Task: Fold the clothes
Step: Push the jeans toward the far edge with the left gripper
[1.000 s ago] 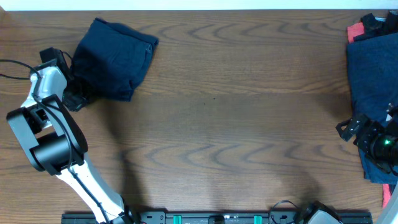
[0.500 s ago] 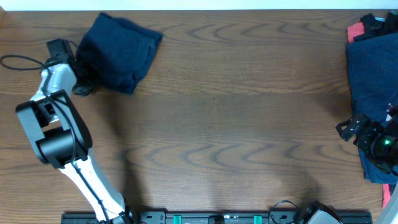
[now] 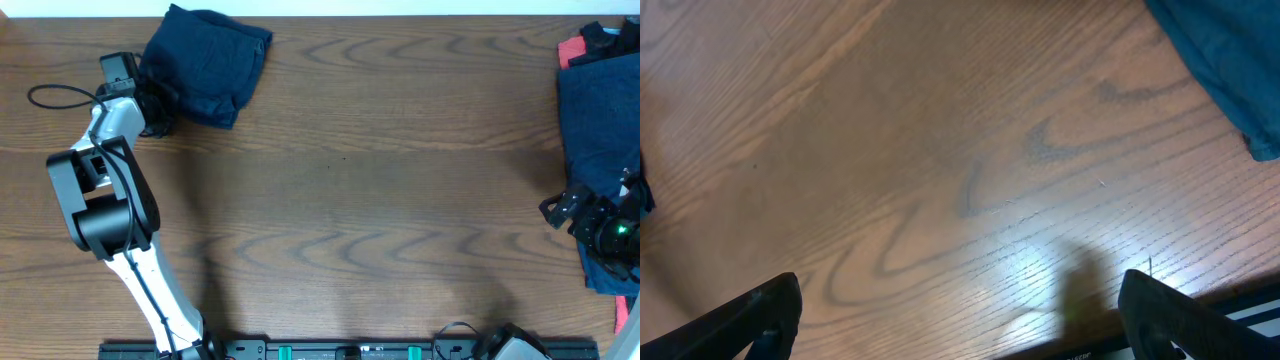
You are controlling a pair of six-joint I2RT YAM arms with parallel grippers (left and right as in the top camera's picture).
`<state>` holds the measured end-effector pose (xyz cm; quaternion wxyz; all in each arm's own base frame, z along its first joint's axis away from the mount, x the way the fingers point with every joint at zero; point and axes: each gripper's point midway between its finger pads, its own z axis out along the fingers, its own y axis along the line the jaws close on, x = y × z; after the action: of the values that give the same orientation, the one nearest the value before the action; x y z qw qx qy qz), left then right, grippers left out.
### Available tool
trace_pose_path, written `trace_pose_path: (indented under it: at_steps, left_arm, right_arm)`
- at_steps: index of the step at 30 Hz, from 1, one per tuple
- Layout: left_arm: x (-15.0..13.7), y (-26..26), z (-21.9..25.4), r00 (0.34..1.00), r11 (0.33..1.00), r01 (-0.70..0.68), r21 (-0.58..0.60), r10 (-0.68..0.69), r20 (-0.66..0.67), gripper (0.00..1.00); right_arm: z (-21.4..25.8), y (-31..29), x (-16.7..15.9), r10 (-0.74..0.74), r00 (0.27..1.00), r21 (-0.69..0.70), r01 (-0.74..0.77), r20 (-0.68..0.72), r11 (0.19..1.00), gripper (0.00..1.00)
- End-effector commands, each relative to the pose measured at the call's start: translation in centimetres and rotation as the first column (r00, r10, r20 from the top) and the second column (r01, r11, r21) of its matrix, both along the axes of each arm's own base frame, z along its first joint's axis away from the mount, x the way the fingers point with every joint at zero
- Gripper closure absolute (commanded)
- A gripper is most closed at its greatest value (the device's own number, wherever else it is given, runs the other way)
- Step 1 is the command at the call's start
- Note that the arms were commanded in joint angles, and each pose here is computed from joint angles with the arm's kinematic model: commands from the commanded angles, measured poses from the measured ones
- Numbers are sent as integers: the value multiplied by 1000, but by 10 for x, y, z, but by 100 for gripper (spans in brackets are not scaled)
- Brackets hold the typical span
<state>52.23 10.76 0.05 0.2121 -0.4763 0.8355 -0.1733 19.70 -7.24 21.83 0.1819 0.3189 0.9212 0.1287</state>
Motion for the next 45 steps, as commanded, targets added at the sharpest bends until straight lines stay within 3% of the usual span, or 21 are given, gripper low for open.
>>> trace_pose_path:
  at_steps: [1,10,18,21,28,34,38,41,45]
  left_arm:
    - [-25,-37,-58,988,997,24,-72,-34,-149,94]
    - [-23,-81,-57,978,987,136,-92,-148,-146,94]
    - [-22,-78,-50,970,978,201,-46,-206,-128,94]
    - [-24,-64,-37,968,976,215,20,-210,-136,94]
    - [-52,-18,29,955,923,246,295,-180,-235,94]
    - [-53,-28,92,959,899,277,340,-239,-149,94]
    - [-22,-89,134,822,764,510,395,-568,36,94]
    - [-4,-125,148,725,660,569,491,-684,80,94]
    - [18,-176,148,543,453,622,639,-837,66,94]
  right_arm:
    - [2,-2,0,12,1000,-15,-12,3,1000,1]
    - [2,-2,0,12,1000,-15,-12,3,1000,1]
    - [2,-2,0,12,1000,-15,-12,3,1000,1]
    - [2,-2,0,12,1000,-15,-12,3,1000,1]
    - [2,-2,1,12,1000,-16,-12,5,1000,1]
    - [3,-3,2,12,1000,-21,-12,12,1000,1]
    - [3,-3,2,12,1000,-21,-12,12,1000,1]
    - [3,-3,2,12,1000,-19,-12,10,1000,1]
    - [2,-1,0,12,1000,-14,-12,4,1000,1]
